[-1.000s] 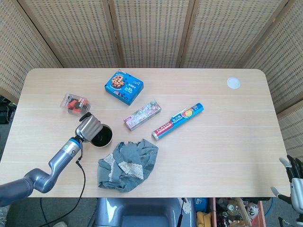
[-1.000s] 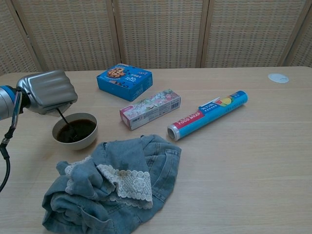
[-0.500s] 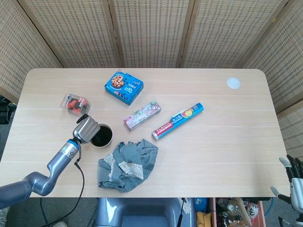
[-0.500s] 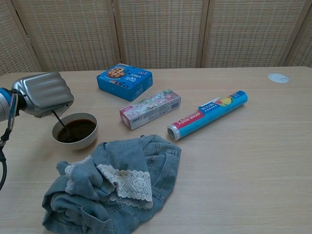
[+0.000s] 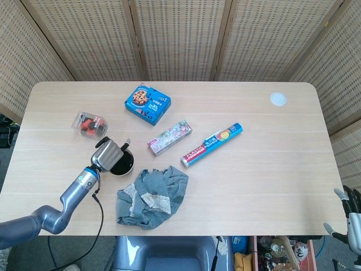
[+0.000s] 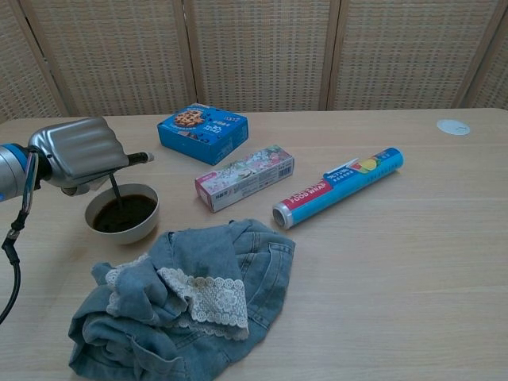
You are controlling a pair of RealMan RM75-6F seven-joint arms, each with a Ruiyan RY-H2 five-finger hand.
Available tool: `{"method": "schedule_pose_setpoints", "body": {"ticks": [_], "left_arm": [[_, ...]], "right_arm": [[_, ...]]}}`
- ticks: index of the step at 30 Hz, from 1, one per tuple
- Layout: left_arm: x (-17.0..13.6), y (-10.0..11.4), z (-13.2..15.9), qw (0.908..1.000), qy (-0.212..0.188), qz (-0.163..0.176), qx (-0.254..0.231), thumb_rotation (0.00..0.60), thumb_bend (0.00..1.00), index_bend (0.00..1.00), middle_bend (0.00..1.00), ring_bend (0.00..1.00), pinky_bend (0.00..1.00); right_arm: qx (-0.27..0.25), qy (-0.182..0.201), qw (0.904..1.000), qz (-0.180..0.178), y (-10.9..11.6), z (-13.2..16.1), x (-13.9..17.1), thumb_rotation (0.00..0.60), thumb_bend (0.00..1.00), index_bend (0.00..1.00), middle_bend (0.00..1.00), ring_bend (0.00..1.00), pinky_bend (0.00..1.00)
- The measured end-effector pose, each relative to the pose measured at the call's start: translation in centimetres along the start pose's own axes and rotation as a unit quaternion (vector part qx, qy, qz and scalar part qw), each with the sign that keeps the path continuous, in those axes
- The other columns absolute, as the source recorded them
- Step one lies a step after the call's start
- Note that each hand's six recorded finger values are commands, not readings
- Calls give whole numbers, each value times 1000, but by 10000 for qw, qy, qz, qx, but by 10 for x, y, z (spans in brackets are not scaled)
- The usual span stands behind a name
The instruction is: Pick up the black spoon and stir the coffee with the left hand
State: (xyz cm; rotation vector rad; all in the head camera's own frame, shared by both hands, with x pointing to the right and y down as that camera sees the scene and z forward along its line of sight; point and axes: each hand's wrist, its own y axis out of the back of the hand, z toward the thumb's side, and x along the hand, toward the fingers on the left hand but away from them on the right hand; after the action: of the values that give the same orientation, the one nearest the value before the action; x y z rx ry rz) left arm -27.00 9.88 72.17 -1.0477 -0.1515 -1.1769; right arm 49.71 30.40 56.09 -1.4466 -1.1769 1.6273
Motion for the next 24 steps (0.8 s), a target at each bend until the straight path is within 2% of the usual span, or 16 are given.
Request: {"method": "schedule_pose_setpoints", "body": {"ticks": [3,8,15,18,21,24], "left_arm": [[-2,1,-4,9999,73,16,-110,600,274,65,840,710,723],[-12,1,-18,9978,336,32,-572,600,274,9,819,692,723],[-41,-2,-38,9865,752,75,-1453,600,274,0,689,592,720],[-55,-5,-45,9778,936,109,-1874,600,275,0,613,533,694],[-72,-9,-51,9652,1125,146,-2356,600,275,0,520,451,660],[-94,-16,-56,9472,1337,181,-2910,600,274,0,400,320,592]], "right_arm": [[6,12,10000,-12,1,0,0,600,213,171,159,0,0],[22,32,10000,-26,2,1,-1,600,213,172,159,0,0],[35,117,9999,-16,3,5,-4,600,212,171,159,0,0],[46,164,9999,-14,3,8,-6,600,213,171,159,0,0],[57,224,9997,-8,3,11,-8,600,213,171,159,0,0],[70,293,9995,1,3,16,-10,600,213,171,160,0,0]]}}
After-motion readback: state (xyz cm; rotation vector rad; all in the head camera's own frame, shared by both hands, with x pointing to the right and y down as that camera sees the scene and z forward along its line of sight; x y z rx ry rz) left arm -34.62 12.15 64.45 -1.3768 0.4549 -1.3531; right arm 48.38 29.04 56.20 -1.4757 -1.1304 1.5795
